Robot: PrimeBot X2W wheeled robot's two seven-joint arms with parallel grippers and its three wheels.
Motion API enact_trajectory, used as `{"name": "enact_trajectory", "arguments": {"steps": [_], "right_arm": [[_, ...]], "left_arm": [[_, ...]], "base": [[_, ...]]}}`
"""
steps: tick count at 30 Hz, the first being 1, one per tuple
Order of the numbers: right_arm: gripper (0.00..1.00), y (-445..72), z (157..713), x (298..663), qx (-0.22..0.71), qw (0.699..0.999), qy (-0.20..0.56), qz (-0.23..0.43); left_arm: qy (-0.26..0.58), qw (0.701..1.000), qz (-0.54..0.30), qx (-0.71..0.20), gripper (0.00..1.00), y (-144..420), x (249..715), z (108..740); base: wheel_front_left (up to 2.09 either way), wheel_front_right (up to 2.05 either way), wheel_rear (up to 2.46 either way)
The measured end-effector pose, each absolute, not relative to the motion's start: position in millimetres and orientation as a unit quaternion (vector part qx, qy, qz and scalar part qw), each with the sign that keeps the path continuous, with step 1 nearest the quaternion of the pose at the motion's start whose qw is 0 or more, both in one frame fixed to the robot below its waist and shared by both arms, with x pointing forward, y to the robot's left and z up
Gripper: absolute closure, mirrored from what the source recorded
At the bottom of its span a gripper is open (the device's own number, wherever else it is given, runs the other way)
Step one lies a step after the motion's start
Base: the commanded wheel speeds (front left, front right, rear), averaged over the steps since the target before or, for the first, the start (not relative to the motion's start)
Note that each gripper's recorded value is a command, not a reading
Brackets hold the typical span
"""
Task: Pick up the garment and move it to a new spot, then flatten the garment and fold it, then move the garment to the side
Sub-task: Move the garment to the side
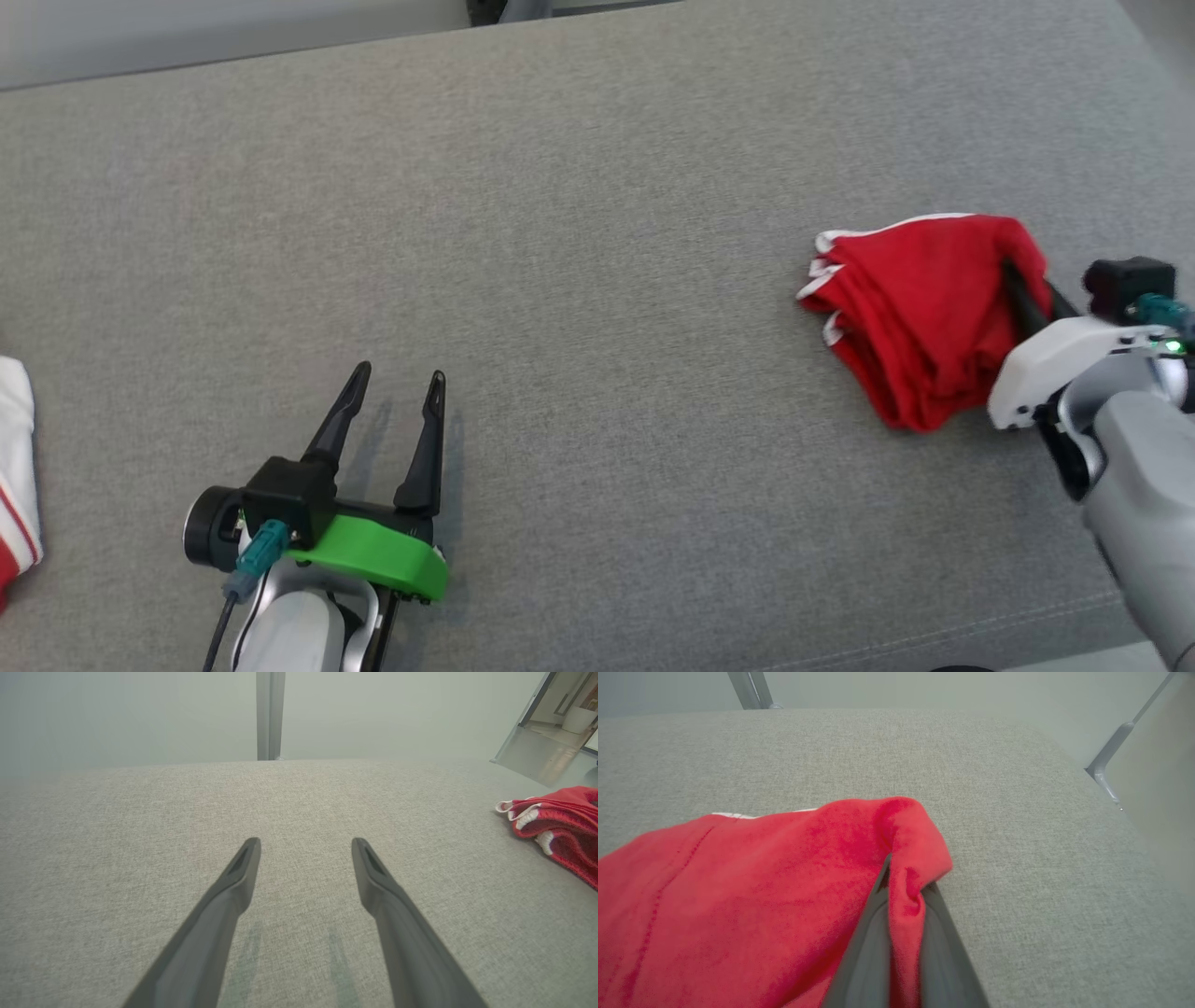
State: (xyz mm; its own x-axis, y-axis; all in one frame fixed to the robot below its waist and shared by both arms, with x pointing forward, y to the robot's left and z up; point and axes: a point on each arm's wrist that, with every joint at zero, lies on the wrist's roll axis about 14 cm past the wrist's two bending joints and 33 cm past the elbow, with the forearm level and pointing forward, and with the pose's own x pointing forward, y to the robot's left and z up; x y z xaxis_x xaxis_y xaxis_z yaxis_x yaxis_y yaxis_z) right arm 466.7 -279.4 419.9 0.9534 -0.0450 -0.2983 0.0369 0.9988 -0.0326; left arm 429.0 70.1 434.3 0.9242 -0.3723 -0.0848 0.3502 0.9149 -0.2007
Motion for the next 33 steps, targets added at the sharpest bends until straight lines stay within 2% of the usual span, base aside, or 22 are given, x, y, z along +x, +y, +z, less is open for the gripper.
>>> {"name": "enact_trajectory", "arguments": {"steps": [9, 20, 21, 22, 23, 33], "right_arm": [[1.00, -348, 419, 501, -0.119, 0.972, 0.193, -0.058], [1.00, -383, 426, 517, -0.159, 0.962, 0.201, -0.094], [0.86, -390, 427, 515, -0.162, 0.960, 0.203, -0.101], [0.11, -396, 430, 514, -0.165, 0.959, 0.203, -0.108], [0.00, -403, 435, 514, -0.167, 0.959, 0.198, -0.118], [0.00, -420, 471, 508, -0.192, 0.959, 0.143, -0.151]], "left_arm": [[0.069, 0.986, -0.132, -0.078, 0.00, 110, 430, 425], [0.082, 0.988, -0.107, -0.072, 0.00, 129, 426, 415], [0.083, 0.988, -0.106, -0.072, 0.00, 130, 425, 415], [0.084, 0.988, -0.106, -0.072, 0.00, 130, 425, 414], [0.084, 0.988, -0.105, -0.072, 0.00, 130, 425, 414], [0.084, 0.988, -0.109, -0.074, 0.00, 126, 425, 415]], "base": [[0.00, 0.00, 0.00], [0.00, 0.00, 0.00], [0.00, 0.00, 0.00], [0.00, 0.00, 0.00], [0.00, 0.00, 0.00], [0.00, 0.00, 0.00]]}}
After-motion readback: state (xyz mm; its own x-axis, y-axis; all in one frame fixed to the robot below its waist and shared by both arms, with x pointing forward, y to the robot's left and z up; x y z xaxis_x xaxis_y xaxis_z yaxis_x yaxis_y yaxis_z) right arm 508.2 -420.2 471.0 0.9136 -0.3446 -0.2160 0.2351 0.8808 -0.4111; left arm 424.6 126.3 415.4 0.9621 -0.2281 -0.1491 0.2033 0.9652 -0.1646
